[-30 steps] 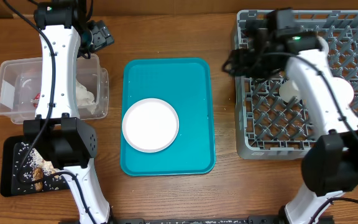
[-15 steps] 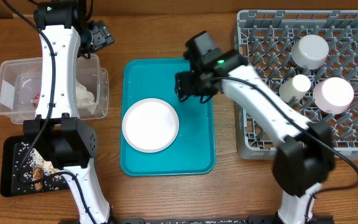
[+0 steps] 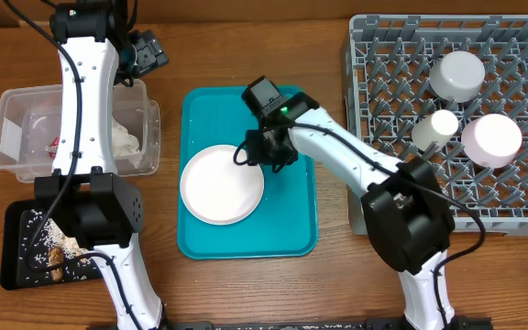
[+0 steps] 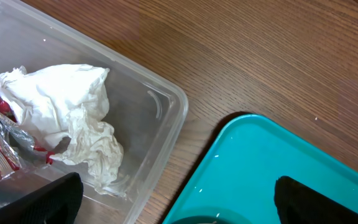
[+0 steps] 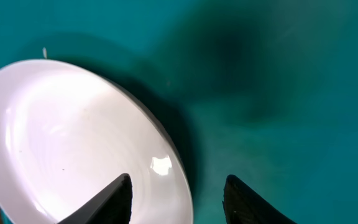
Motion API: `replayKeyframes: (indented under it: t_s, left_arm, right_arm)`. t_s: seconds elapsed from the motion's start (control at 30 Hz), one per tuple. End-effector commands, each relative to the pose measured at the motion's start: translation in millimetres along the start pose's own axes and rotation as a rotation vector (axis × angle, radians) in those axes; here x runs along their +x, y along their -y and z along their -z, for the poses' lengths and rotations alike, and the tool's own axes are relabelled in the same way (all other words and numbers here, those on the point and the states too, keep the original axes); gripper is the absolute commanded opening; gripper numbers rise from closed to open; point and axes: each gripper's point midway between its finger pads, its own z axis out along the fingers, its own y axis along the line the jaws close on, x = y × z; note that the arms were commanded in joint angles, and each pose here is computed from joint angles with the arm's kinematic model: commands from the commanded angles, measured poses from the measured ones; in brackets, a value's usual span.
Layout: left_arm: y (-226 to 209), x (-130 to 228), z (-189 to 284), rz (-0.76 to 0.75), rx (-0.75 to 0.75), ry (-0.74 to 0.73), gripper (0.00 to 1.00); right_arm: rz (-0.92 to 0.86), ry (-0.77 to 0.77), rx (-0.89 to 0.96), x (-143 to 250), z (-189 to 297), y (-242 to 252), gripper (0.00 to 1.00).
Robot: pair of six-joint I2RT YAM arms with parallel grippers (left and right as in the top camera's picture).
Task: Sort waste into correct bins and load items into the dishwasher
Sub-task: 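Move the right gripper to the white plate's rim on the teal tray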
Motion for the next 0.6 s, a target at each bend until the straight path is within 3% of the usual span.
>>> replayKeyframes:
  t_s: [0.0, 0.47, 0.53, 0.57]
  left_arm:
    - [3.2, -4.5, 6.6, 0.002, 0.001, 0.028, 1.0]
    - [2.9, -4.6, 6.4, 0.003, 0.0, 0.027, 1.0]
    - [2.6, -4.8, 6.5, 0.003, 0.0, 0.028, 1.0]
    - [2.6, -4.8, 6.5, 0.003, 0.0, 0.028, 1.0]
  right_arm:
    - [-0.02, -0.013, 0.026, 0.5, -12.8, 6.1, 0.49]
    - [-0.024, -0.12, 0.032, 24.6, -37.2, 5.7, 0.34]
    - [-0.023, -0.121, 0.032, 25.7, -37.5, 4.2, 0.27]
    - [-0.031, -0.121, 0.033, 26.2, -37.6, 3.8, 0.18]
